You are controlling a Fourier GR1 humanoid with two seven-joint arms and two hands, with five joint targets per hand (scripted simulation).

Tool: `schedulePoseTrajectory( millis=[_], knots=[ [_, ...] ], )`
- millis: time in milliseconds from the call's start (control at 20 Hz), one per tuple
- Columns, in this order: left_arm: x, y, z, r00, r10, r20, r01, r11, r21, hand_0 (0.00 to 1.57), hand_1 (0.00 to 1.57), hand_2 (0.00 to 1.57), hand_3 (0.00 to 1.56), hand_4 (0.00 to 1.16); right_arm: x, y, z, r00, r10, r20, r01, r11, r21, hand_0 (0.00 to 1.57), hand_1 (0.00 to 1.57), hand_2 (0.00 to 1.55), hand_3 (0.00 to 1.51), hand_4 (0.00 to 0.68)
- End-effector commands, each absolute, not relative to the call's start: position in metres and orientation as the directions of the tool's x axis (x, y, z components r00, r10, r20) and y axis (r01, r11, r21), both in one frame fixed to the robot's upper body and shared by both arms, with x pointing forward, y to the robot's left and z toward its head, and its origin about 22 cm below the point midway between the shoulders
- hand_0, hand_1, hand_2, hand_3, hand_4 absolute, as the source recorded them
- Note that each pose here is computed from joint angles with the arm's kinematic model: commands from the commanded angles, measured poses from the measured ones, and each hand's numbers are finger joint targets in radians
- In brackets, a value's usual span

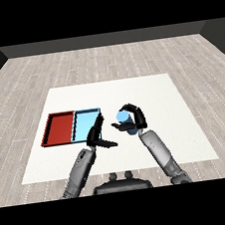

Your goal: Pick the blue can and put it in the blue box

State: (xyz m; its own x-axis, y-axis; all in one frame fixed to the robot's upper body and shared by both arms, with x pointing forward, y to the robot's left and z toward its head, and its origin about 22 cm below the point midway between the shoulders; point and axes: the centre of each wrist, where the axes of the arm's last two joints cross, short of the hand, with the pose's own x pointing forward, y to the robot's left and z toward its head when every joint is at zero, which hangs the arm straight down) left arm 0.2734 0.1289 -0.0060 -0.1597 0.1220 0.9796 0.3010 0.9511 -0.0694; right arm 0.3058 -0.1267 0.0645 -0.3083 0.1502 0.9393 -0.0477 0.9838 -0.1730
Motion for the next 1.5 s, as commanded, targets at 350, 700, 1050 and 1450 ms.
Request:
schedulePoseTrajectory(
  millis=[350,700,1050,1450],
  knots=[
    [0.277,0.112,0.006,-0.115,0.151,0.982,0.288,0.951,-0.113,0.0,0.0,0.0,0.0,0.0,0.314,-0.116,0.065,-0.328,0.126,0.936,-0.085,0.983,-0.163,1.48,1.48,1.47,1.4,0.603],
    [0.287,0.105,-0.007,-0.082,0.148,0.986,0.288,0.95,-0.119,0.0,0.0,0.0,0.0,0.0,0.307,-0.093,0.083,-0.349,0.097,0.932,-0.118,0.982,-0.146,1.48,1.48,1.46,1.39,0.605],
    [0.297,0.091,-0.017,-0.089,0.134,0.987,0.306,0.947,-0.101,0.0,0.0,0.0,0.0,0.0,0.306,-0.091,0.078,-0.366,0.1,0.925,-0.14,0.977,-0.161,1.49,1.49,1.47,1.4,0.609],
    [0.281,0.082,-0.024,-0.079,0.184,0.98,0.317,0.936,-0.15,0.0,0.0,0.0,0.0,0.0,0.314,-0.067,0.091,-0.356,0.042,0.934,-0.154,0.983,-0.103,1.46,1.46,1.45,1.39,0.628]
  ],
)
